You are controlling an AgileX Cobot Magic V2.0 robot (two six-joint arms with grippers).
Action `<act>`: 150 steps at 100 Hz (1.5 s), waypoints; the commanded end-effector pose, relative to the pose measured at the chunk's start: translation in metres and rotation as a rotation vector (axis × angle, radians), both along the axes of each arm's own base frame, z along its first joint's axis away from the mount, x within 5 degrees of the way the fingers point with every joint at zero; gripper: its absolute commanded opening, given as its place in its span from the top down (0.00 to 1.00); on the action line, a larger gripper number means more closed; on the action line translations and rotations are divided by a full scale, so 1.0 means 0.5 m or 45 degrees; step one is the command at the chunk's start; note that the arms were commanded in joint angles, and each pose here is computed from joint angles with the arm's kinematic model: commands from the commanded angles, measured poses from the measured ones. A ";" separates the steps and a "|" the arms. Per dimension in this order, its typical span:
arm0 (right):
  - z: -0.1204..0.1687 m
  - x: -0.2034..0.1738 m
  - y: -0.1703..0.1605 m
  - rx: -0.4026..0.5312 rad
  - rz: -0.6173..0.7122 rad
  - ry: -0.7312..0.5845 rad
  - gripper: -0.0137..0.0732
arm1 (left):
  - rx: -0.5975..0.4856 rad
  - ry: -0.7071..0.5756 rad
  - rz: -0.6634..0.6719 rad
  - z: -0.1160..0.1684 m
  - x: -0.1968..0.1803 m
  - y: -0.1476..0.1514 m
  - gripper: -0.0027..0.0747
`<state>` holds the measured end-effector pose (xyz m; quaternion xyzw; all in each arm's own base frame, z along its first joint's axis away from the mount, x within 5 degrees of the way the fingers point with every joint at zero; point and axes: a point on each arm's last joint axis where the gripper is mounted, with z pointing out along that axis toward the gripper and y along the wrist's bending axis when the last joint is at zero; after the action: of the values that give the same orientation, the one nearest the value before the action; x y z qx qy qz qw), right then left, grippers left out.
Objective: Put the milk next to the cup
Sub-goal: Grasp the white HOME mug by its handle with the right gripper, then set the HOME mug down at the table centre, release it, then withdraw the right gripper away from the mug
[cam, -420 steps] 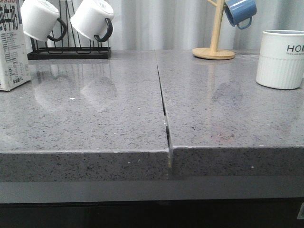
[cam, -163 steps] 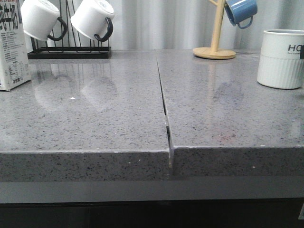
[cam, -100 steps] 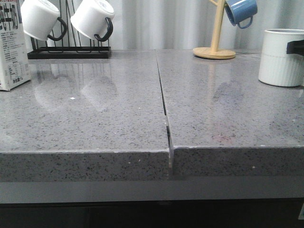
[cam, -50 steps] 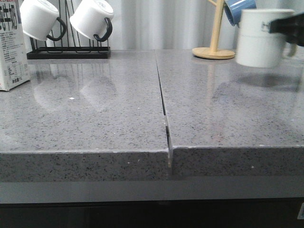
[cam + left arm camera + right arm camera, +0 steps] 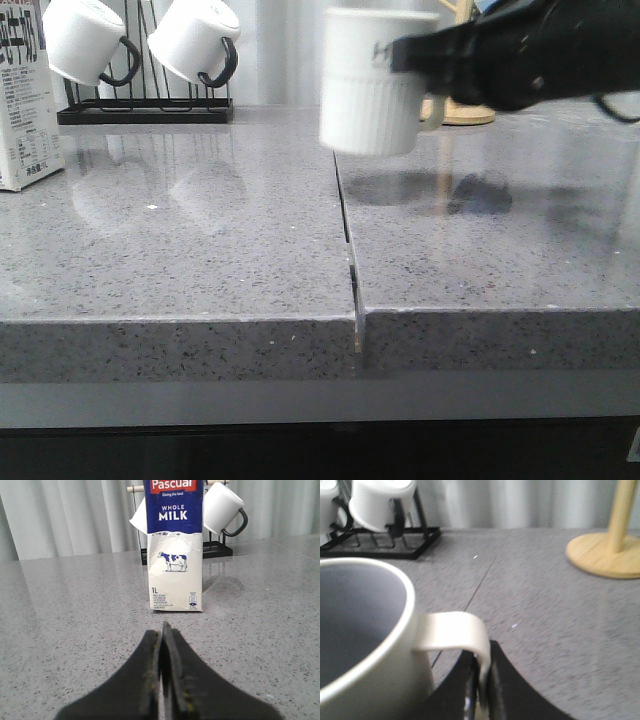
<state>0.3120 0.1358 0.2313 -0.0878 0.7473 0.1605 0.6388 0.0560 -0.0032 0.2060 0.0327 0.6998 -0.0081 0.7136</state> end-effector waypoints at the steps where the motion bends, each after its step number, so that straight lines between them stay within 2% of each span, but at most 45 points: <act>1: 0.038 0.005 0.018 0.075 0.012 -0.182 0.92 | -0.015 -0.089 -0.001 -0.010 -0.002 0.000 0.99; 27: -0.003 0.012 0.038 0.050 0.038 -0.130 0.91 | -0.015 -0.089 -0.001 -0.010 -0.002 0.000 0.99; 49: -0.005 0.009 0.037 0.040 0.041 -0.106 0.67 | -0.015 -0.089 -0.001 -0.010 -0.002 0.000 0.99; 64: 0.004 -0.003 0.030 0.045 0.041 -0.118 0.62 | -0.015 -0.089 -0.001 -0.010 -0.002 0.000 0.99; 91: 0.014 -0.053 0.005 0.044 0.041 -0.116 0.62 | -0.015 -0.089 -0.001 -0.010 -0.002 0.000 0.99; 115: 0.035 -0.156 -0.047 0.057 0.043 -0.134 0.63 | -0.015 -0.089 -0.001 -0.010 -0.002 0.000 0.99; 120: 0.041 -0.181 -0.059 0.055 0.048 -0.123 0.67 | -0.015 -0.089 -0.001 -0.010 -0.002 0.000 0.99; 137: 0.066 -0.264 -0.097 0.046 0.073 -0.057 0.90 | -0.015 -0.089 -0.001 -0.010 -0.002 0.000 0.99; 150: 0.095 -0.322 -0.123 0.052 0.098 -0.040 0.92 | -0.015 -0.089 -0.001 -0.010 -0.002 0.000 0.99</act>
<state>0.1664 0.0814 0.2566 -0.1076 0.7592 0.1867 0.6142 0.0560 -0.0032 0.2060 0.0327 0.6998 -0.0081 0.7136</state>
